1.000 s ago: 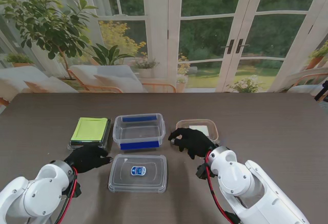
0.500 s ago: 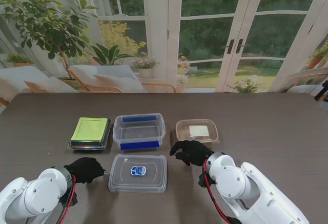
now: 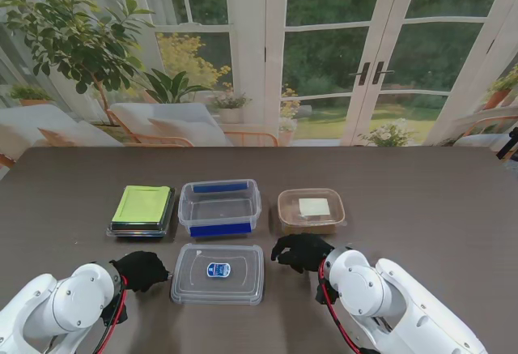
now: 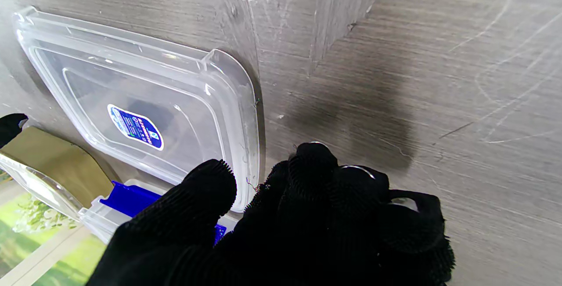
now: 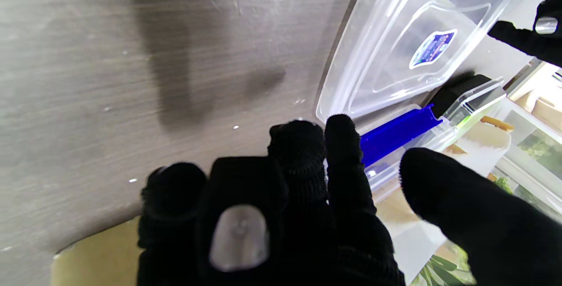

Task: Pair container bodies with their lids

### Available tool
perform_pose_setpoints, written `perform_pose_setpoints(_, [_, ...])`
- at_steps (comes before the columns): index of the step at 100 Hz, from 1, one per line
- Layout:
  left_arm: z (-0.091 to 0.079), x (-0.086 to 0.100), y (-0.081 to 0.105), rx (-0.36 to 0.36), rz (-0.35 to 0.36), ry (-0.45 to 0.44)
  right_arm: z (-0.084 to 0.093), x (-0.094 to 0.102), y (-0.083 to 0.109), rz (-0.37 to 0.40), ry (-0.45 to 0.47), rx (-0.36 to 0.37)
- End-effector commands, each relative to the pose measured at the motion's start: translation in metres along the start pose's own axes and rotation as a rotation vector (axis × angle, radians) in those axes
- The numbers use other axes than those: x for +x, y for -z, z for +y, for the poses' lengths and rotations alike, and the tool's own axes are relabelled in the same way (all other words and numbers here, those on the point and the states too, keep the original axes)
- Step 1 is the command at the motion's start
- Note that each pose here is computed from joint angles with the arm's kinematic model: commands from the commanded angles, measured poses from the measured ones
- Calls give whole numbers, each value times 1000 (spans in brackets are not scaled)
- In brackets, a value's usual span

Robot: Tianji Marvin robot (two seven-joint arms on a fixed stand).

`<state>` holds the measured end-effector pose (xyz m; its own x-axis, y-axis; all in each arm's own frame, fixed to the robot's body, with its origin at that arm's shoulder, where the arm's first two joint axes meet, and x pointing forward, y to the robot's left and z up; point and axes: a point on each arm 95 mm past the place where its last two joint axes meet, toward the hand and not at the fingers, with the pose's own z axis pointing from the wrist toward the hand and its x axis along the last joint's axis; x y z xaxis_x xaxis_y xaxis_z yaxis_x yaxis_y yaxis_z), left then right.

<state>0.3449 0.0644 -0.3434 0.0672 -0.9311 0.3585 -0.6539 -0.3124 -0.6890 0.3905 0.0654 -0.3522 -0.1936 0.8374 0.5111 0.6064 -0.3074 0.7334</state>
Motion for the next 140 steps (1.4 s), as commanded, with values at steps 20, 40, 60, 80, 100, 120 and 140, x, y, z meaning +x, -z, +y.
perform_pose_setpoints(20, [5,3,-3,-42,1,6,-14,0,-3,-14,54,63])
perform_pose_setpoints(40, [7,4,-6,-51,3,11,-20,1,-8,-22,99,87])
perform_pose_setpoints(60, [10,6,-7,-52,13,23,-25,3,-12,-28,129,100])
perform_pose_setpoints(80, [13,7,-8,-52,20,35,-30,9,-17,-26,145,119])
perform_pose_setpoints(100, [15,9,-7,-56,25,51,-35,13,-20,-23,150,131])
perform_pose_setpoints(120, [19,11,-6,-61,33,67,-37,15,-22,-18,142,134])
perform_pose_setpoints(140, [22,12,-4,-59,46,80,-40,17,-23,-7,110,142])
